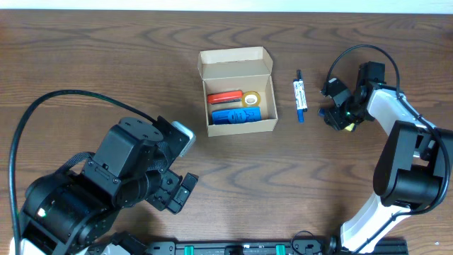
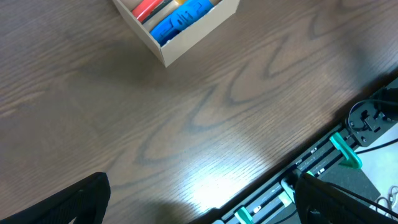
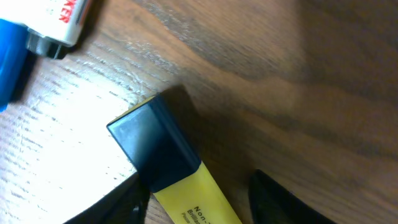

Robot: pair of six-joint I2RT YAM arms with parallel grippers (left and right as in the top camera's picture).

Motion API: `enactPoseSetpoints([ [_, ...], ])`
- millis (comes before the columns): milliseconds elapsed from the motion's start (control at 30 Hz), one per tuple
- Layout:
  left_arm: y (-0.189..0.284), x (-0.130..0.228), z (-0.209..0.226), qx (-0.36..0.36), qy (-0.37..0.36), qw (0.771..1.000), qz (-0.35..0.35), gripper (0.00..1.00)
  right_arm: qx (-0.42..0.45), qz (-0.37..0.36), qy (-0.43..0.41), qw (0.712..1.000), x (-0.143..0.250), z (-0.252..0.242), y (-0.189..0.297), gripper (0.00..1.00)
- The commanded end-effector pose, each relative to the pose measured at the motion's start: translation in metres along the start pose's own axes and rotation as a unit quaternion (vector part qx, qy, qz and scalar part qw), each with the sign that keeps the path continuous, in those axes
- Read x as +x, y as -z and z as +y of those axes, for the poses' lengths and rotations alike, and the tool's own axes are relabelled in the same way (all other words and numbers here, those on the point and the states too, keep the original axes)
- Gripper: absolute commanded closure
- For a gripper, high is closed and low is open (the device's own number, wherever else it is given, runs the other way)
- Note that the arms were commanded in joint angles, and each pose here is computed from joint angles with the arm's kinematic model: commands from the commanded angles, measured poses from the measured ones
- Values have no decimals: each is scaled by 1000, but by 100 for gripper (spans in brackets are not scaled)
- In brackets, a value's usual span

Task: Pack container
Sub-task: 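Close the right gripper on the yellow highlighter, then lift the highlighter and carry it over the box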

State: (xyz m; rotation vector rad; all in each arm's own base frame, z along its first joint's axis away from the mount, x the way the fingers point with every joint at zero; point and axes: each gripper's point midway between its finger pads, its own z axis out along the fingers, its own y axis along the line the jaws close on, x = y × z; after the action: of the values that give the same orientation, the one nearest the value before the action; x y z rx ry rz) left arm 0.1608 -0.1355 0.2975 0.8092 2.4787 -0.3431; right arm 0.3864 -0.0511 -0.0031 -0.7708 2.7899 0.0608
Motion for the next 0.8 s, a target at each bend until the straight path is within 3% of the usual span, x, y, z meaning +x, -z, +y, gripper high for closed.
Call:
enactPoseSetpoints([
  [0, 1, 1, 1, -2, 1, 1000, 0, 5, -4, 10, -15, 1000, 5, -1, -7, 66],
  [67, 1, 1, 1, -2, 1, 1000, 0, 5, -4, 11, -22, 1000, 5, -1, -7, 73],
  [467, 1, 1, 1, -2, 1, 1000, 0, 5, -2, 7, -62, 998, -1, 0, -6, 89],
  [600, 1, 1, 1, -2, 1, 1000, 0, 5, 0, -2, -69, 998, -21, 1, 5, 94],
  [767, 1, 1, 1, -2, 1, 1000, 0, 5, 7, -31, -29, 999, -72, 7, 36, 99],
])
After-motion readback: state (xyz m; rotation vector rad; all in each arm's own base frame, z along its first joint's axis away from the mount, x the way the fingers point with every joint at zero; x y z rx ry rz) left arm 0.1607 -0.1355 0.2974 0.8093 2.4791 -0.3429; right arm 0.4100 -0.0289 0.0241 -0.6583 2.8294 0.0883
